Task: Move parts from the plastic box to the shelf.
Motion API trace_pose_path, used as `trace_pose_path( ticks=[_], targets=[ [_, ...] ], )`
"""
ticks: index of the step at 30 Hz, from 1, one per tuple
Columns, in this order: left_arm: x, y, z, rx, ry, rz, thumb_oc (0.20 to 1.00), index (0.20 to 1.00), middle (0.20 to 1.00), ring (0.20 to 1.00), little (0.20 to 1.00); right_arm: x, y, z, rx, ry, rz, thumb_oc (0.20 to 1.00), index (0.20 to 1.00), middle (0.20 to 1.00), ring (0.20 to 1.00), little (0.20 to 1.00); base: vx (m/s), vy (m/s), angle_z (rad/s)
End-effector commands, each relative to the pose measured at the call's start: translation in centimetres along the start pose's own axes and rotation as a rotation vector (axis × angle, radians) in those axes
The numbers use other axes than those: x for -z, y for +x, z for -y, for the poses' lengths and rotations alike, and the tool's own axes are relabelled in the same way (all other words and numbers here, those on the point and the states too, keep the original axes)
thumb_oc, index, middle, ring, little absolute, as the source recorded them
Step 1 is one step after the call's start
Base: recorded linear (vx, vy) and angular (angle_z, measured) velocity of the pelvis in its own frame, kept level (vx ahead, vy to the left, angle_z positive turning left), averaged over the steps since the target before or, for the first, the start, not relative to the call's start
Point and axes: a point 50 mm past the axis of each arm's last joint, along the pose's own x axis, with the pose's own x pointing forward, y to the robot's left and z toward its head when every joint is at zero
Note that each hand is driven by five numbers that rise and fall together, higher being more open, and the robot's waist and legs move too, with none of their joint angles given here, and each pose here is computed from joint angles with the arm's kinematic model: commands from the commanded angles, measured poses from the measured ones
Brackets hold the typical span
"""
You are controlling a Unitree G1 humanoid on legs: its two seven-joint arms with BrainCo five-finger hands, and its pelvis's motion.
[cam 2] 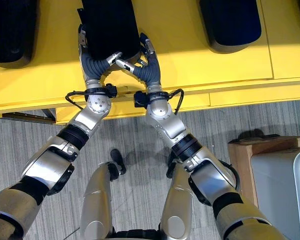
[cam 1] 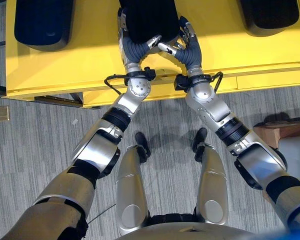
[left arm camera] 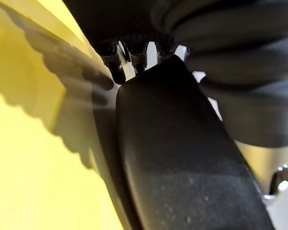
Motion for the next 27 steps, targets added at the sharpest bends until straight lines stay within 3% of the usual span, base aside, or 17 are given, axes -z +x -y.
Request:
trace_pose_path(
  ticks=[1, 27],
  targets=[
    [-2.83, -1.47, 2.82, 0.107, -0.091, 0.109, 1.0, 1.0, 1.0, 1.0, 1.0, 1.55, -1.0, -1.42, -0.029, 0.025, -0.066, 1.0, 1.0, 1.0, 1.0, 1.0, 0.0, 0.0, 0.0],
    [-3.66, -1.12, 3.06, 0.1, -0.119, 0.12, 1.0, 1.0, 1.0, 1.0, 1.0, 0.74, -0.49, -1.31, 0.016, 0.011, -0.029, 1.0, 1.0, 1.0, 1.0, 1.0, 0.0, -0.009, -0.01]
  ],
)
